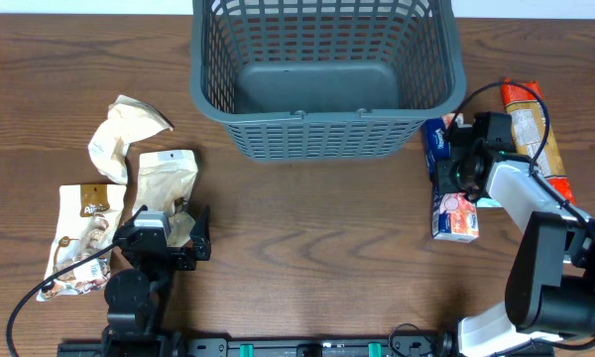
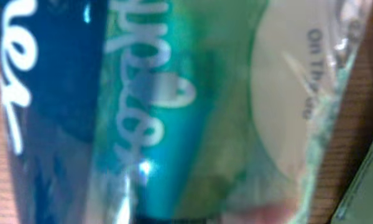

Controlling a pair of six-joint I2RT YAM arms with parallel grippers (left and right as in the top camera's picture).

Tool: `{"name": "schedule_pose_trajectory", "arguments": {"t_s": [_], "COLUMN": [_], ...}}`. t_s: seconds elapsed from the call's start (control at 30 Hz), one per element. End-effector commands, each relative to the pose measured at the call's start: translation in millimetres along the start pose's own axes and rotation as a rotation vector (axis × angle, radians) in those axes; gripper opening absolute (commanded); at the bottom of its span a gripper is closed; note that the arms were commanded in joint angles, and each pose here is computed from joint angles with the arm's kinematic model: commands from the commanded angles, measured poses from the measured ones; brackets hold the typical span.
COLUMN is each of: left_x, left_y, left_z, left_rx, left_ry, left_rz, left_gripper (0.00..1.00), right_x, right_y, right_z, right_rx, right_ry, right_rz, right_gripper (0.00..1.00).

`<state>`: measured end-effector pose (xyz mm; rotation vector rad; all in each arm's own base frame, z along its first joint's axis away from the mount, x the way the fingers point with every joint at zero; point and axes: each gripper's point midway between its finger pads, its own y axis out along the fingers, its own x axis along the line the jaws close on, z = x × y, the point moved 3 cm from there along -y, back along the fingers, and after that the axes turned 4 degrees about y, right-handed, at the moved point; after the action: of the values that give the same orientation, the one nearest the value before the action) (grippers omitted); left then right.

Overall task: Pack container
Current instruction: 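Lift the tissue strip with the right gripper and carry it over the basket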

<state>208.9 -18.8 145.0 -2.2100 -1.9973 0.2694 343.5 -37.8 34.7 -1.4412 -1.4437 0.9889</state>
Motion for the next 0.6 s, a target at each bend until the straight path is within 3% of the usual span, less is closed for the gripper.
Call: {"name": "schedule_pose_trajectory", "arguments": {"t_s": [0.0,0.2,0.33,0.57], "left_x": [1,1,1,1], "left_y": [3,3,3,3], "left_z": [11,11,11,11], "left_rx": [0.027,0.028,0.028,0.028], "left_ry": [0.005,0.005,0.005,0.005], "left_rz": [-0.009,-0.009,-0.009,-0.008], "left_gripper": [0.99,0.99,0.99,0.99], "right_x": [-2,-25,-55,-97], "right_y": [-5,-64,-119,-194], "right_z": [-11,-65,-95,-114], "right_rx": [-0.009,-0.141,-0.274,-0.495], "right_ry": [0.023,0.056,0.179,0.444], "right_rz": [0.011,0.138,0.269,0.277], "right_gripper": [0.03,0.01,0.01,0.01]}}
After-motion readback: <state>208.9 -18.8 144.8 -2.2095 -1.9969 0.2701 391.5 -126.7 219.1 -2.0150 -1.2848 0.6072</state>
